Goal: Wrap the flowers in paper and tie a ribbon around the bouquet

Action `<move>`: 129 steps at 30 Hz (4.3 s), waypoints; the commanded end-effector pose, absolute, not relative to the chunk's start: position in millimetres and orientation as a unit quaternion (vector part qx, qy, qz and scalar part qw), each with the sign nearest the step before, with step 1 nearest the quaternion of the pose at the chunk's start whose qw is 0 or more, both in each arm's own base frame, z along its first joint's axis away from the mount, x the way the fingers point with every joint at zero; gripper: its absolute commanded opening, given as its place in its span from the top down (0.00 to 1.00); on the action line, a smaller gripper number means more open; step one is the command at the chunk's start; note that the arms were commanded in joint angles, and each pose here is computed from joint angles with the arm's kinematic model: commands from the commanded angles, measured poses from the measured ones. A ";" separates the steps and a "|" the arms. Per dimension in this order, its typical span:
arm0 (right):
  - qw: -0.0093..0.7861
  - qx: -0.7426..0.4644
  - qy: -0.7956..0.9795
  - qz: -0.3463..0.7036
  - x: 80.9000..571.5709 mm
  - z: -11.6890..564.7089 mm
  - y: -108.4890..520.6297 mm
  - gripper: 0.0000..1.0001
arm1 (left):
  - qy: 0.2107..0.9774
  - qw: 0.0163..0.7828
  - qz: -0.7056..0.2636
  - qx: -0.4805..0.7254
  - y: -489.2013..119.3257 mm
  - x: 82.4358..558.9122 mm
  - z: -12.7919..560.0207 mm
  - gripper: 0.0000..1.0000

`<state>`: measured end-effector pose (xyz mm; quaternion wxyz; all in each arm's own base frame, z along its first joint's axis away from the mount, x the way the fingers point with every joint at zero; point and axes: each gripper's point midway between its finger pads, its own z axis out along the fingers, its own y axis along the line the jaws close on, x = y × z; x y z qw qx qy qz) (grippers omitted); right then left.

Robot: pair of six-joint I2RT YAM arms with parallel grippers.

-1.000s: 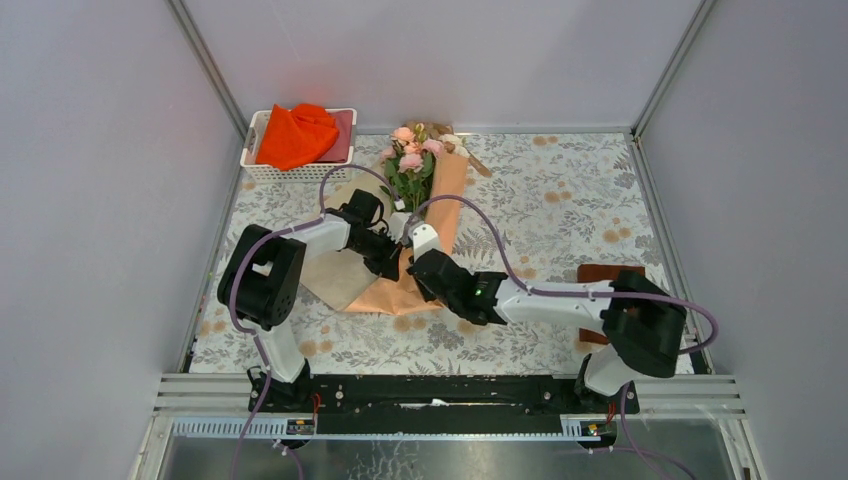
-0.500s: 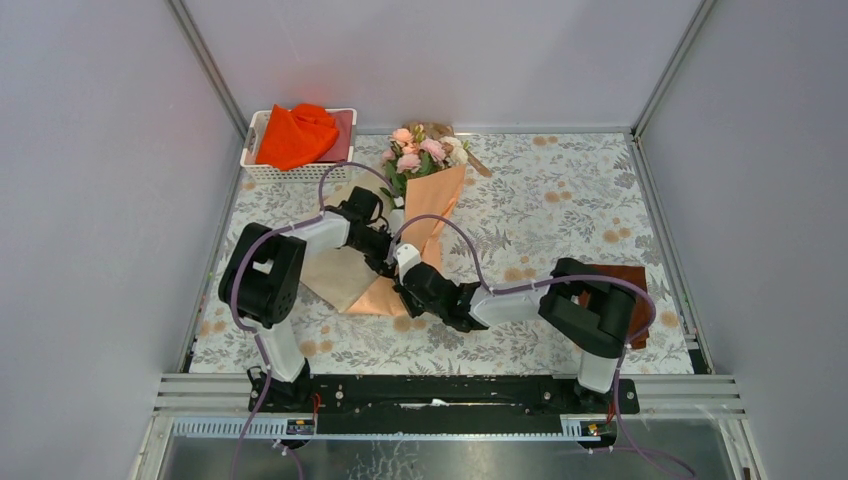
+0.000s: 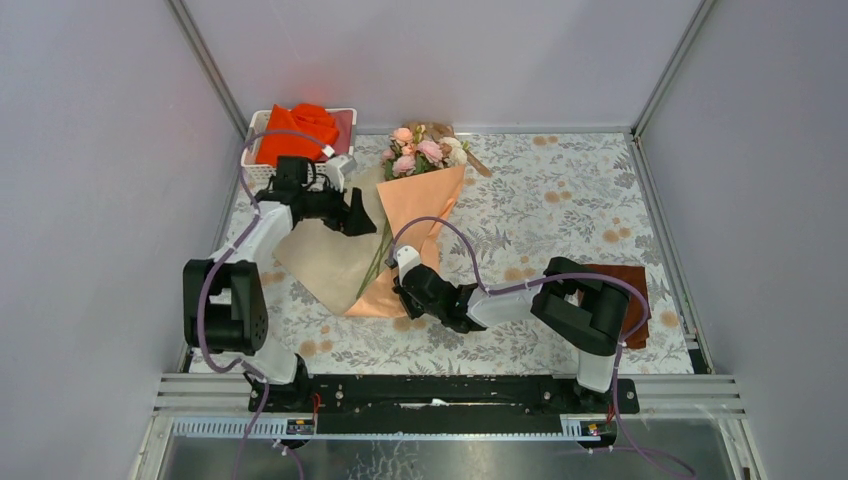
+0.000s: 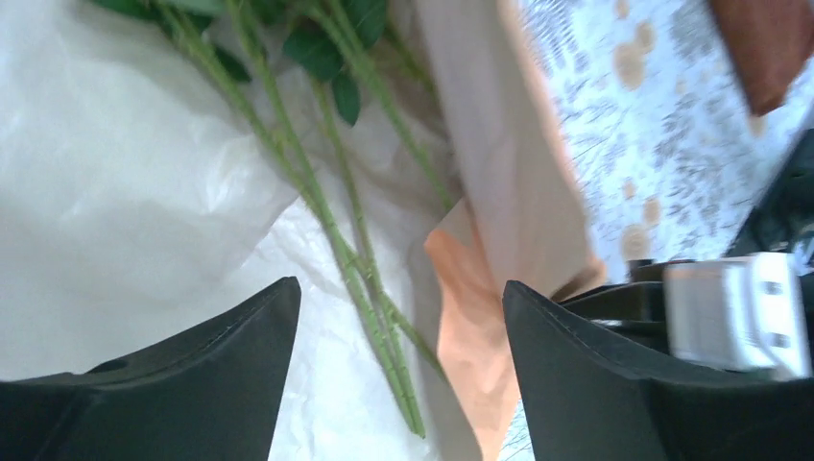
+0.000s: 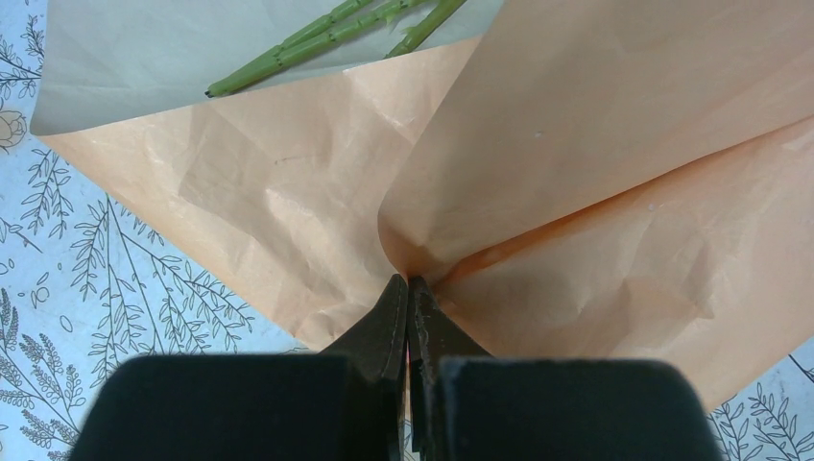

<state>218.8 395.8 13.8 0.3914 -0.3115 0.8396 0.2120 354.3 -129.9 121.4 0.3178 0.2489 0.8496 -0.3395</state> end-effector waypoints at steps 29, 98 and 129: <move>0.346 -0.350 0.849 0.191 202.9 3.5 387.6 1.00 | 0.831 0.388 -0.371 0.148 -173.1 389.0 140.8 1.00; 0.205 -0.205 0.848 0.444 245.0 99.6 425.5 0.82 | 0.917 0.187 -0.352 0.018 -119.1 325.1 4.4 1.00; 0.115 -0.134 0.898 0.404 228.0 -10.8 426.0 1.00 | 0.958 0.185 -0.166 -0.143 141.4 241.1 23.6 0.04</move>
